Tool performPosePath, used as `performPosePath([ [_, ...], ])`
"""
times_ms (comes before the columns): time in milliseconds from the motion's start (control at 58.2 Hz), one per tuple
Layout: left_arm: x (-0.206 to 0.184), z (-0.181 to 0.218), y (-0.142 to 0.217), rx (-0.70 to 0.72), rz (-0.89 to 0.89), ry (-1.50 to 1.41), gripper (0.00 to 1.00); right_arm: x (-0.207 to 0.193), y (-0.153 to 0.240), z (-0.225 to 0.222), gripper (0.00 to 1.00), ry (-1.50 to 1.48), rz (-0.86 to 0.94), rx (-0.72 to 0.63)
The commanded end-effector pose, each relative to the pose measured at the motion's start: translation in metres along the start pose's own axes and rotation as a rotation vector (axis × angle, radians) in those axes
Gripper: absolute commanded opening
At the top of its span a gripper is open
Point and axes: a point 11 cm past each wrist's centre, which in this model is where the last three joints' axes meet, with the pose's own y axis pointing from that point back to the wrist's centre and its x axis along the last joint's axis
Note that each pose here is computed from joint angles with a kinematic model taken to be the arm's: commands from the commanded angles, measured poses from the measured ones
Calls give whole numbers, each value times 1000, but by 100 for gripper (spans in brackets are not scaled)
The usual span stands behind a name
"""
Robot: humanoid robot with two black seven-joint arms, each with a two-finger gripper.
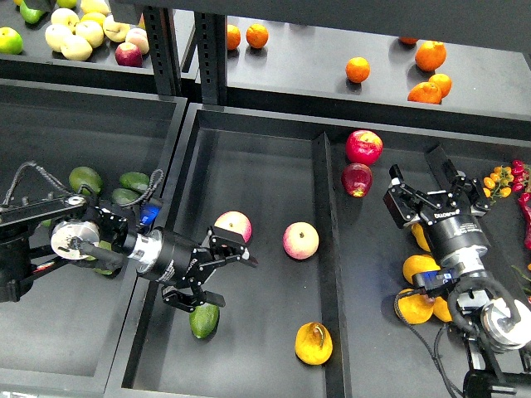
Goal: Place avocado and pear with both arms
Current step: 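Move the left gripper over the loose green avocado and lower it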
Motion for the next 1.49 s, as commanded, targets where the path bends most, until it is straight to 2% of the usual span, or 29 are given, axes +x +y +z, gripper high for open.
performPosePath([
  [0,-2,-4,-4,116,-3,-94,99,-20,-15,-6,99,6,-20,6],
  [309,-4,7,-20,322,-9,-295,99,-25,-25,-11,99,8,-26,14],
  [618,15,13,-39,529,61,-451,99,-28,-24,-16,99,4,-38,31],
  [876,25,20,-54,587,109,-496,99,-28,-24,-18,99,0,-43,36],
  [1477,44,-22,-63,645,148,-402,99,-28,-23,-18,99,-5,-48,35],
])
